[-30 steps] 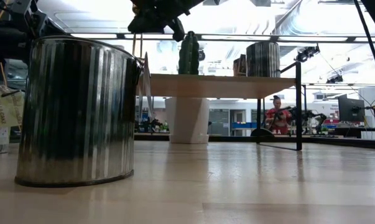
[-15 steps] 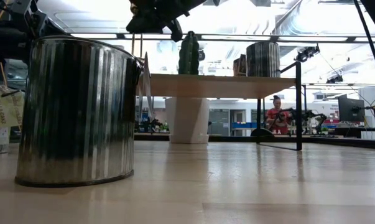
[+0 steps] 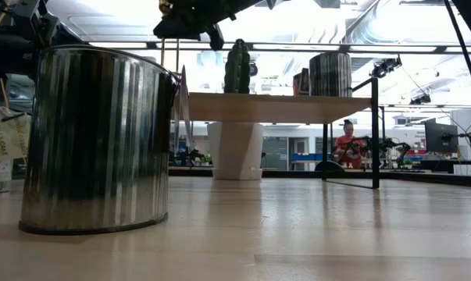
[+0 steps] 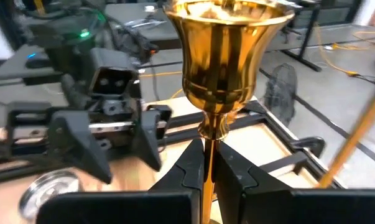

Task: Pick & Place candle stick holders
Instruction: Put the gold candle holder on the shelf

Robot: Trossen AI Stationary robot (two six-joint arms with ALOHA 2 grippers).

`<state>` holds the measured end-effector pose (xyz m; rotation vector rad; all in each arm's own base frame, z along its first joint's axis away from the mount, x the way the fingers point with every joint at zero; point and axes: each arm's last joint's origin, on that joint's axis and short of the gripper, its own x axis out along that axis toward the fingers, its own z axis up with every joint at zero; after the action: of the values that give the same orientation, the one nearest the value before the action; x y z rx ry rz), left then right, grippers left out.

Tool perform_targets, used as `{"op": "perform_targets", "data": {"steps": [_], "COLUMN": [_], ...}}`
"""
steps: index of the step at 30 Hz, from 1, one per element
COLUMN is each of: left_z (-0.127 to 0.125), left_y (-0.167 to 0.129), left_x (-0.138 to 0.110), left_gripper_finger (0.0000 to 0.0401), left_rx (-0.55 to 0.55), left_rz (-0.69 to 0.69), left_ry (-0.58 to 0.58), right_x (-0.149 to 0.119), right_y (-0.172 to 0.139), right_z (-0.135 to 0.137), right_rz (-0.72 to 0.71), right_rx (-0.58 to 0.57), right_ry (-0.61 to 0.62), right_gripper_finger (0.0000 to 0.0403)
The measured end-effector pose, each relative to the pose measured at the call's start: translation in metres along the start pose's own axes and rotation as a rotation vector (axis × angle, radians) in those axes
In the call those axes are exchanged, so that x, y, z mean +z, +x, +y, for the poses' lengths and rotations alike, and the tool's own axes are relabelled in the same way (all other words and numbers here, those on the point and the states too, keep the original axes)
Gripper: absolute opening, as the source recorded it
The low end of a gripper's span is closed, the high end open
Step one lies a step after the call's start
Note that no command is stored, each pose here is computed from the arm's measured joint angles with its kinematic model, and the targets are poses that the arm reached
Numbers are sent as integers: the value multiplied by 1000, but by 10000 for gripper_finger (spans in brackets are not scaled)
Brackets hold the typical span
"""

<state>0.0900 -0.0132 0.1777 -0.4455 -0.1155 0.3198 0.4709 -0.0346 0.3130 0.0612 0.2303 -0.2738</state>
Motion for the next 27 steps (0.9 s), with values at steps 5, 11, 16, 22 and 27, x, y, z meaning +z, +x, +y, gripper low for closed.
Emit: {"op": "perform_targets", "data": {"steps": [5,11,16,22,27], "left_z": [0,0,0,0,0], "left_y": [0,0,0,0,0], "left_x": [0,0,0,0,0], "left_gripper_finger": [245,245,245,245,245], "left_rx": [0,-2,-1,-1,-1], "left_rz": [0,1,0,0,0], "left_ry": [0,0,0,0,0], "right_x": [-3,-6,-6,-7,-8], "right_y": [3,7,7,6,6], "right_z": [1,1,0,-1,-2], "right_rz": [-6,-4,-4,-1,7], "right_rx": [16,21,-26,-74,-107], "right_ry": [1,-5,-5,4,4], "right_gripper_finger": [9,9,9,9,9]}}
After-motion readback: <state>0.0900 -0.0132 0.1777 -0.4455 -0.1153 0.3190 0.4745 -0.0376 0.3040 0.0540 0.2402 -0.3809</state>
